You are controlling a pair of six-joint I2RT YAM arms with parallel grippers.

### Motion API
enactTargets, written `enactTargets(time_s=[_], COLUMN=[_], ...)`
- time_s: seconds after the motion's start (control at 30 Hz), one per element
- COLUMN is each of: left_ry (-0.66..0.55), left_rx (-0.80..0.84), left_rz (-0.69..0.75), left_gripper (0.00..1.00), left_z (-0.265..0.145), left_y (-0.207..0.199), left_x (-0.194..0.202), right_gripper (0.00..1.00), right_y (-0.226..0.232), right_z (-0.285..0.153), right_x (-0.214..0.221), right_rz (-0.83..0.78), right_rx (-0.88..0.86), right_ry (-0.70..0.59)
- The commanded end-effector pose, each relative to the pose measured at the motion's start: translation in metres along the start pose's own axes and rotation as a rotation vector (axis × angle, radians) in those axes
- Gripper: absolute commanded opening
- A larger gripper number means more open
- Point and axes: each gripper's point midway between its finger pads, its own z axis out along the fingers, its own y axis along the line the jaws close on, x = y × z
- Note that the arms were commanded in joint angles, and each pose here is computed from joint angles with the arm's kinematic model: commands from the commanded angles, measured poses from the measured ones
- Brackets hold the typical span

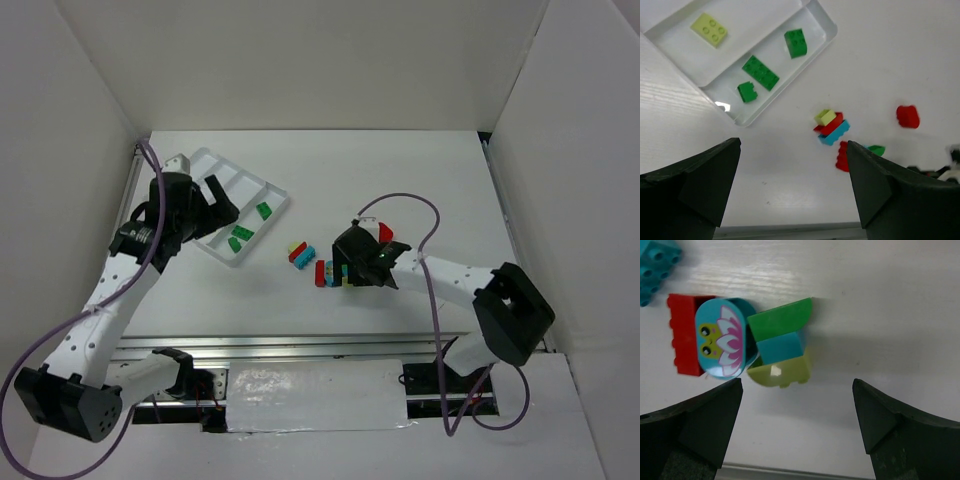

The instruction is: Sort the legos into containers by color

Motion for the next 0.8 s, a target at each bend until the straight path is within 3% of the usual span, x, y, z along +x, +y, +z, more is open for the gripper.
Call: enactTargets(time_s=[0.0,0.33,0.77], left_ry=[0.053,0.117,0.126], left_rx=[0.056,0.035,0.072], left_rz=[0.105,0.197,0.188], left_gripper=[1.0,1.0,1.0], left_z=[-0.013,-0.016,-0.018], left_y=[0.008,0.036,0.031], left_x=[0.027,0.065,0.069], right_gripper=[0.97,0.74,0.77], right_y=[0.011,0.007,-0.005], right_z=[0.013,0.029,0.046], right_x=[-0.025,-0.045,-0.063], right_rz=[0.07,0.055,0.103], right_rx=[-0.01,-0.06,0.006], right_ry=[-0.054,-0.047,-0.039])
